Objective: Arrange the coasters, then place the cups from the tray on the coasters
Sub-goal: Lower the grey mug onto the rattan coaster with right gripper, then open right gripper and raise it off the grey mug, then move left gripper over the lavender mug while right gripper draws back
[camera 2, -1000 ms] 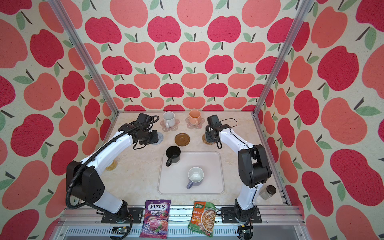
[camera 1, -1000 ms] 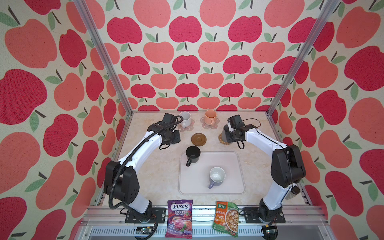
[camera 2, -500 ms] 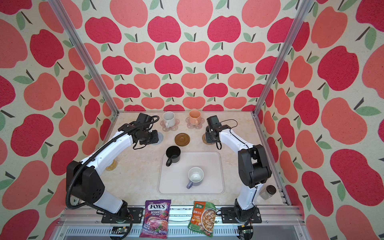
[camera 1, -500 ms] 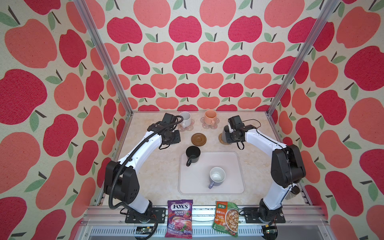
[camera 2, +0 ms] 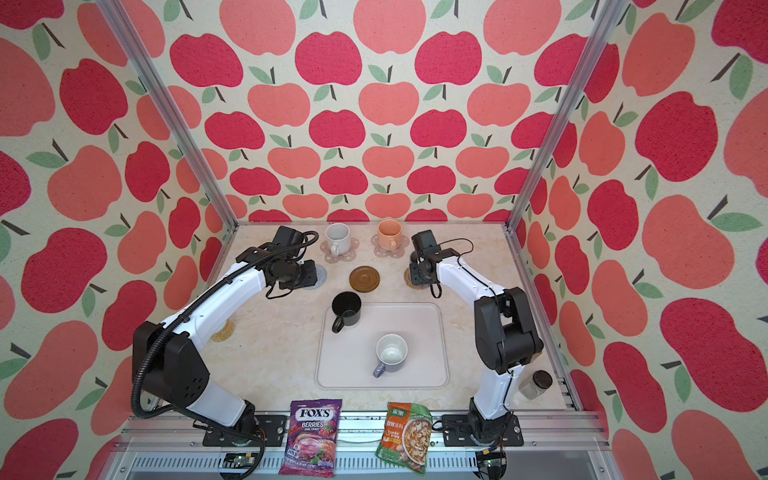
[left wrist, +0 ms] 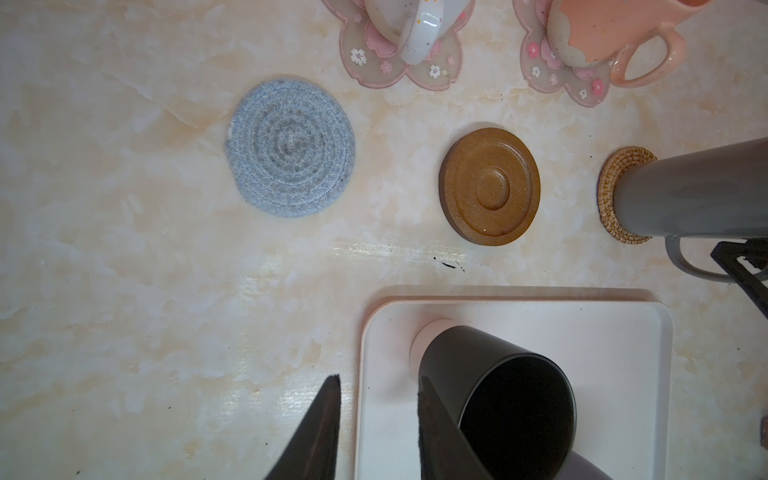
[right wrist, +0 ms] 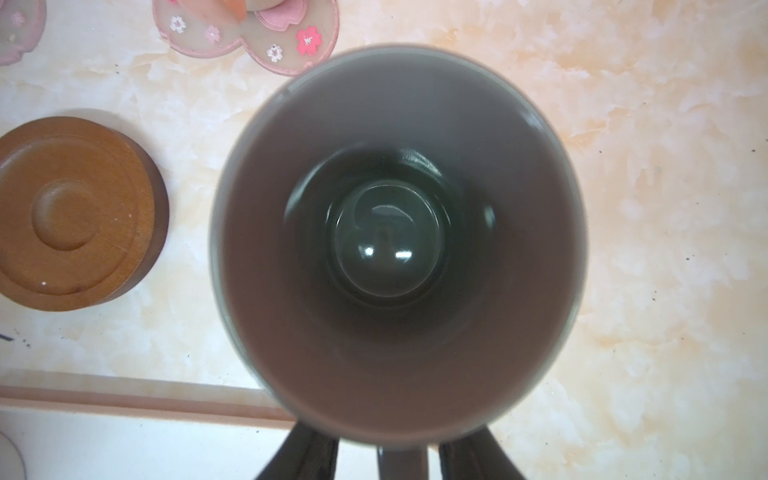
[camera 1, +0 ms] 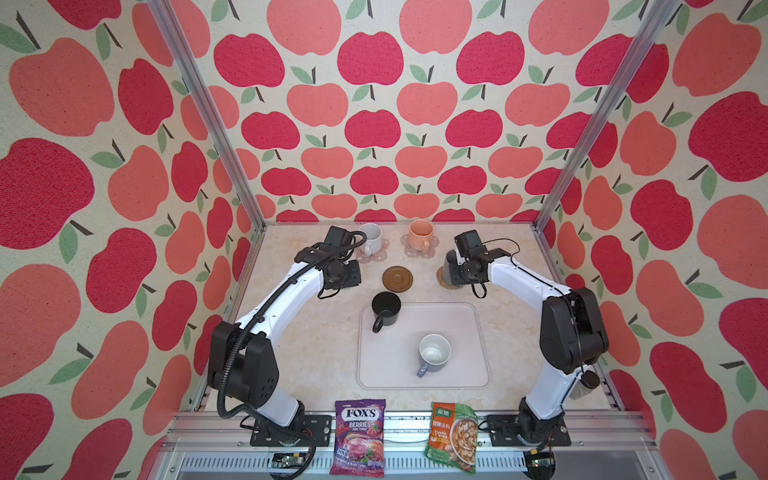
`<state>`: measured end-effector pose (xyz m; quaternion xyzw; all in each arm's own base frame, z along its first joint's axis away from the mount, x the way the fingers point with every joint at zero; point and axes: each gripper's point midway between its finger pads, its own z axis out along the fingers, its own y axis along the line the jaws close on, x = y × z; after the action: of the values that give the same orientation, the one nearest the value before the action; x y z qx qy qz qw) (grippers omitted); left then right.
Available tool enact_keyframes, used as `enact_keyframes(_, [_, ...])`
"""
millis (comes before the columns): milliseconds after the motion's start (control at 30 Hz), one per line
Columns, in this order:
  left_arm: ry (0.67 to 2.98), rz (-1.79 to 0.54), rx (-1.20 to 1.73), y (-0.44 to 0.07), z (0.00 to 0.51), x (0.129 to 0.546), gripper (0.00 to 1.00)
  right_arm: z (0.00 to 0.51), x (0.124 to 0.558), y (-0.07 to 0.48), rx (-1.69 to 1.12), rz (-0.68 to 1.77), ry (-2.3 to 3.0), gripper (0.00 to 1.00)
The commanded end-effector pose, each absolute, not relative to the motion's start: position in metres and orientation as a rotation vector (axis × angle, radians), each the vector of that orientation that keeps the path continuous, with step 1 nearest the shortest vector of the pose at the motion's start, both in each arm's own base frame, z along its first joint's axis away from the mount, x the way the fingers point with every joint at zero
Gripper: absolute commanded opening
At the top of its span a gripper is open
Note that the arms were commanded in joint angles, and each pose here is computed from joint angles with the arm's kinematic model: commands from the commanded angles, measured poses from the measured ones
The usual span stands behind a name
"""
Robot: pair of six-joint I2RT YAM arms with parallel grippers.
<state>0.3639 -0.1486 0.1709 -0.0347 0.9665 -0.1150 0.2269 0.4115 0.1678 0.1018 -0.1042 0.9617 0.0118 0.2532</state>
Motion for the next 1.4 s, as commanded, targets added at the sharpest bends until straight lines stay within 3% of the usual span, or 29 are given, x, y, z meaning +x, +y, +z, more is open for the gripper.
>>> enact_keyframes(0, [2.663, -0.301, -0.112, -0.143, 0.174, 0.359, 0.34, 0.109, 0.409, 0.171, -0.275, 0.046, 2.627, 0.4])
enact_keyframes(700, [2.633, -0.219, -0.084, -0.13, 0.194, 0.318, 0.34, 0.176, 0.373, 0.147, -0.242, 0.069, 2.468, 0.48])
enact_keyframes(1367, [2.647, -0.317, 0.304, -0.202, 0.183, 0.227, 0.35, 0.177, 0.295, 0.107, -0.116, 0.112, 2.41, 0.51])
